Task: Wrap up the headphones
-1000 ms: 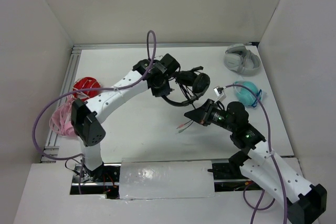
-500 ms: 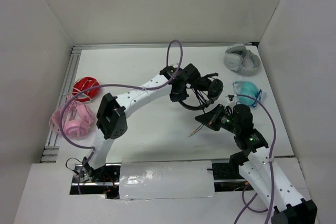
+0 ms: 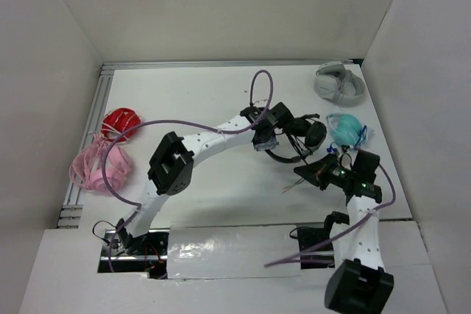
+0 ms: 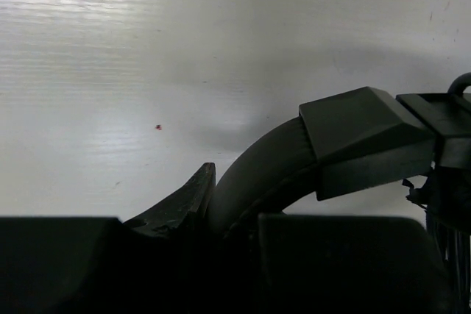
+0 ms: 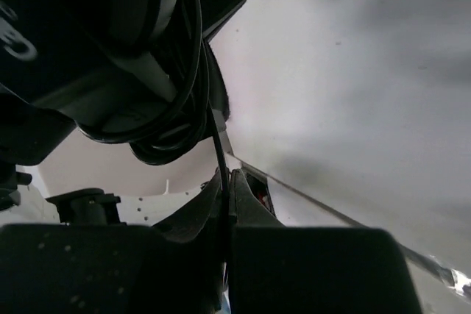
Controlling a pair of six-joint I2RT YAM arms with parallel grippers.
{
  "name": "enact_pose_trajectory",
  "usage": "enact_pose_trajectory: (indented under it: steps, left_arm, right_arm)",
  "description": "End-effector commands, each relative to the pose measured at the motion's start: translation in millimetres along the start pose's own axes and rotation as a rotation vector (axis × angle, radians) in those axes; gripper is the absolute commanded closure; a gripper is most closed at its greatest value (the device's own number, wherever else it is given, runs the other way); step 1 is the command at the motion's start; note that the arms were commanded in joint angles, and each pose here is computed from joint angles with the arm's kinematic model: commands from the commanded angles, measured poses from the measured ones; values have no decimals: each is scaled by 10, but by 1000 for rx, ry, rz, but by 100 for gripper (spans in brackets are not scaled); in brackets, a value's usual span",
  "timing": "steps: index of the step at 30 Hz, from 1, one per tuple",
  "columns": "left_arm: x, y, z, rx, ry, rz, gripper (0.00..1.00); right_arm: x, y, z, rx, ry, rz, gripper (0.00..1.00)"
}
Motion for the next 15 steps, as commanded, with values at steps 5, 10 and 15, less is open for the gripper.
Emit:
enact_pose_trajectory:
  steps: [5,10,15]
  left_arm:
    - [407,-124,-269,-17,-141,98,100]
    - [334,-231,-411,-12,-125,99,100]
    - [132,-291,-534,-9,-97,84,100]
  right_arm:
    - [-228,-100,263,151,144,-191,100]
    - [-222,5,310,182,135,-145,100]
    - [-164,-64,288,155,101,-209,100]
Point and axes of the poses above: each gripper's point midway between its finger pads, its own z axis back along the fingers, its own y axis along the line the jaws close on, x = y × z, the point moved 3 cm from there along z, back along the fingers, and after that the axes turned 1 degree about -z, right-handed, at the moved point
